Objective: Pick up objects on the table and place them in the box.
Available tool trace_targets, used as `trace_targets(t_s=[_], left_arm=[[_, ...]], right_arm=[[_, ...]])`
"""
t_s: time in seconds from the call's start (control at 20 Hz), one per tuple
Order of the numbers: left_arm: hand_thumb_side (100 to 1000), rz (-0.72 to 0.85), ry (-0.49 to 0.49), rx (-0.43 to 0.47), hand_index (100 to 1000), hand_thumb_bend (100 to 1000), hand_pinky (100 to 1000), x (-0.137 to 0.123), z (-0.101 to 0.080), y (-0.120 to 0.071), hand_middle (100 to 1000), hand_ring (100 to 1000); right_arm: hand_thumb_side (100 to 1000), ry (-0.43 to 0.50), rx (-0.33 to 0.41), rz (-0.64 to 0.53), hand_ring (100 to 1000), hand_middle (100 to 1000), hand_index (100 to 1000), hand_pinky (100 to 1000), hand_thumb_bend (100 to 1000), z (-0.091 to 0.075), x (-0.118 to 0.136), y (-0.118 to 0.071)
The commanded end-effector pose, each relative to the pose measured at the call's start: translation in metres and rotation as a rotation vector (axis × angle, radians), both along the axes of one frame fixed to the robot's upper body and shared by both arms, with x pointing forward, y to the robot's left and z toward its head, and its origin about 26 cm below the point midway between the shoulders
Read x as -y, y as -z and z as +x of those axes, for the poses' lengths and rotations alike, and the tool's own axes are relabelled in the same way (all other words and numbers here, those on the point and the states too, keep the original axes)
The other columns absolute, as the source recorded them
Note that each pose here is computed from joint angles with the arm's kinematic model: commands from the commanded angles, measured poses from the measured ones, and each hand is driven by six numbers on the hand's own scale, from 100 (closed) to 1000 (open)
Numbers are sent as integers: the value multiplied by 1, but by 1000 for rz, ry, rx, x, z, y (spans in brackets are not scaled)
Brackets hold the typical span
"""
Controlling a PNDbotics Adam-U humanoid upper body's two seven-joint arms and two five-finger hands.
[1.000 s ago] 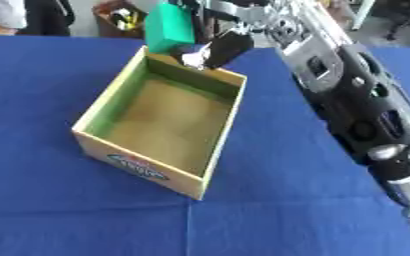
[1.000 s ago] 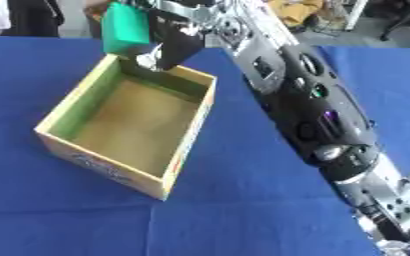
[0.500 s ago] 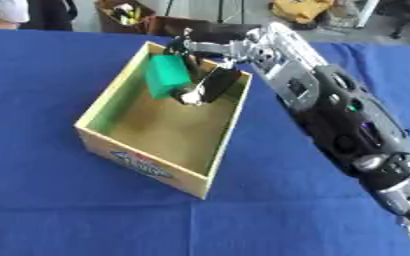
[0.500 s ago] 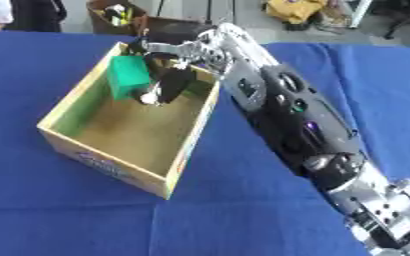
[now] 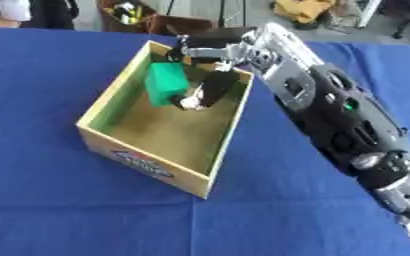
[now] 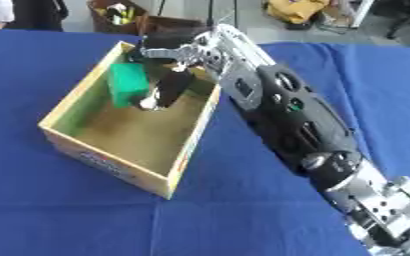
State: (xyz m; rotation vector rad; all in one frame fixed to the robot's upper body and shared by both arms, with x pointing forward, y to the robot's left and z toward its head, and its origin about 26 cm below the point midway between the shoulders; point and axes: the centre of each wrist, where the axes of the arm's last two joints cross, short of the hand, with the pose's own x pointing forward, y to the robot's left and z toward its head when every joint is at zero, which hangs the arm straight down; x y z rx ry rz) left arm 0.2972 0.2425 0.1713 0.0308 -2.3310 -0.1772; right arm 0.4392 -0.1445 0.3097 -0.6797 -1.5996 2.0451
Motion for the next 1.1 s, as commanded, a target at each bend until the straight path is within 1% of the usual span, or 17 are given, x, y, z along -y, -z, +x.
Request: trace_targets(t_s=[0.05,0.1,0.15,0.2,0.25,0.35,0.4,0.45,0.55,0.6,0.7,0.8,0.9,0.95,1.0,1.1], left_arm=[[984,0,6,19,799,100,703,1,-2,-6,663,581],[984,0,5,18,799,100,703,1,-2,-6,664,581],[983,0,5,17,799,100,703,2,-2,-5,664,581],[983,-1,5,17,799,100,703,2,-2,-5,664,581],[983,-2,5,17,799,100,703,2,-2,-5,663,581],[981,-2,7,17,799,100,703,2,-2,-5,663,581],[981,-3,8,17,799,100,703,3,-2,-6,663,581],[981,-3,10,16,799,100,703,3,-2,-6,663,581],[981,-3,13,16,799,100,704,4,-2,-6,663,581],[981,-3,13,16,799,100,704,4,-2,-6,663,581],[980,-4,13,15,799,100,704,3,-2,-6,662,581],[981,-2,13,14,799,100,704,3,-2,-5,661,581],[981,-2,12,13,799,100,704,3,-2,-5,661,581],[981,-2,13,13,799,100,704,3,-2,-5,661,582],[981,-2,15,13,799,100,704,4,-2,-5,661,582],[981,-1,14,12,799,100,704,3,-2,-5,661,582]], right_arm=[[623,-5,53,-46,919,805,795,778,282,-5,1,-22],[651,-1,59,-60,941,843,855,799,427,-5,2,-23],[658,6,62,-76,959,863,882,816,521,-5,2,-23],[658,13,63,-89,959,863,882,816,521,-4,3,-23],[653,21,64,-101,969,871,900,827,569,-4,4,-23],[643,33,62,-113,971,867,896,835,553,-2,5,-22],[632,35,62,-115,962,850,868,829,485,-2,5,-21],[628,35,61,-118,958,836,859,827,468,-1,5,-20],[638,35,48,-128,976,865,898,838,561,1,5,-16],[652,38,44,-128,977,862,898,838,577,2,6,-15],[672,42,54,-107,962,838,882,830,558,2,8,-17],[688,39,82,-74,957,833,878,828,539,0,9,-22],[724,26,120,-28,955,827,872,827,532,-5,11,-28],[818,19,143,-1,952,826,867,826,460,-8,12,-33],[772,12,169,30,951,823,866,827,502,-12,13,-38],[809,-4,219,89,947,823,858,826,470,-22,17,-48]])
